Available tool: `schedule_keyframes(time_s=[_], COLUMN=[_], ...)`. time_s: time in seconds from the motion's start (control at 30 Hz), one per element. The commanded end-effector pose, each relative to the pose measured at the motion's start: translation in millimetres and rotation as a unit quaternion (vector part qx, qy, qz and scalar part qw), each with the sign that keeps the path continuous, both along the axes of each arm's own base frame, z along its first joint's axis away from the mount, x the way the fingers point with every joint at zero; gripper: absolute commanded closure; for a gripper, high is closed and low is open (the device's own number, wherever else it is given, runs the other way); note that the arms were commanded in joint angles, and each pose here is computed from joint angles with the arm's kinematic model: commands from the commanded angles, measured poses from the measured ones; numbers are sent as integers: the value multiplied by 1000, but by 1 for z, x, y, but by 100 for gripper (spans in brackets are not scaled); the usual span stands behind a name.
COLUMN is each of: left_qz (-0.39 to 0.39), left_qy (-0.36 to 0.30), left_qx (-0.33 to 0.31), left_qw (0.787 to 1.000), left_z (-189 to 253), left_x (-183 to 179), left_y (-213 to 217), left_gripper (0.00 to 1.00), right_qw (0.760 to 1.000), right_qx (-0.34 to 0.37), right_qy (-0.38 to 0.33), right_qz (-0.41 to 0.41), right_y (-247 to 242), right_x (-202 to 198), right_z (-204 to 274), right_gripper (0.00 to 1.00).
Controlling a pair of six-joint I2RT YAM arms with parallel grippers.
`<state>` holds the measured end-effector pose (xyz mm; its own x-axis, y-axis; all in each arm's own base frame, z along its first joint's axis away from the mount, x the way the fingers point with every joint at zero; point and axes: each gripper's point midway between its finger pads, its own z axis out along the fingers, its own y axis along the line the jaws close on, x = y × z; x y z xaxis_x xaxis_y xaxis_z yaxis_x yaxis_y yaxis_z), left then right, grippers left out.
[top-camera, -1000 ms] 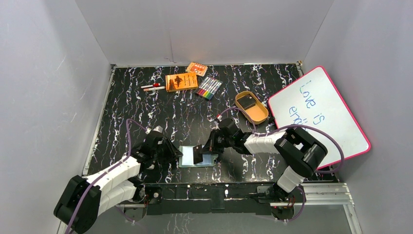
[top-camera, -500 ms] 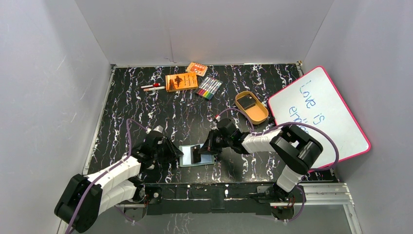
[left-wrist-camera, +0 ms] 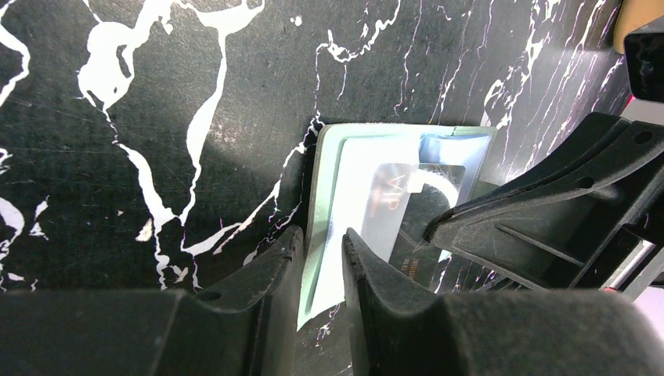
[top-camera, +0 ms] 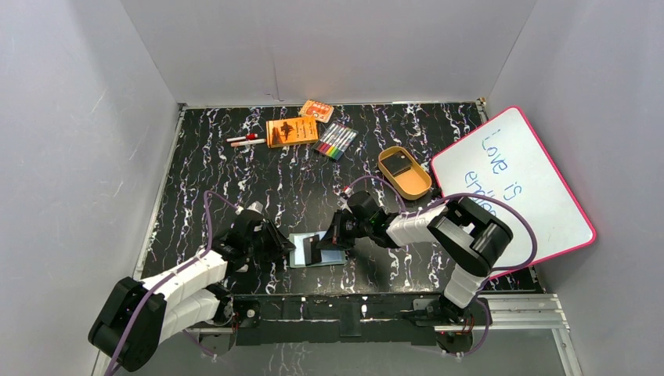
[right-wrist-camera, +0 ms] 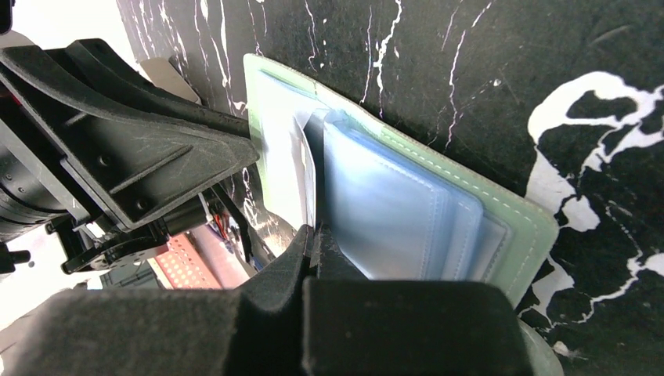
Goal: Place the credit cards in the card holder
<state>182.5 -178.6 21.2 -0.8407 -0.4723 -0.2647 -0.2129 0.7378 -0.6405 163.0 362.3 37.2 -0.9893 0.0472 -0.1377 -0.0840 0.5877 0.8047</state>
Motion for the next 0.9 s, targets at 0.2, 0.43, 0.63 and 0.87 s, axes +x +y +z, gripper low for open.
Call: schedule_keyframes(time_s=[0.2, 0.43, 0.63, 0.87], left_qz=[-1, -1, -1, -1], left_qy=[25, 25, 24, 26], left_qx=[7, 7, 9, 8], left_qw=[1000, 1000, 1000, 1000], left_z=[-13, -13, -14, -14], left_x=[-14, -14, -14, -14], left_y=[5, 6, 6, 6], left_gripper=[77, 77, 77, 77], right_qw=[999, 999, 999, 999], right_qx=[16, 13, 5, 2], right_qy=[-5, -13, -17, -22], right_qz=[-34, -47, -42, -40], right_y=[8, 7, 5, 6], right_x=[8, 12, 11, 11], right_z=[3, 4, 2, 1], right_gripper=[100, 100, 100, 100])
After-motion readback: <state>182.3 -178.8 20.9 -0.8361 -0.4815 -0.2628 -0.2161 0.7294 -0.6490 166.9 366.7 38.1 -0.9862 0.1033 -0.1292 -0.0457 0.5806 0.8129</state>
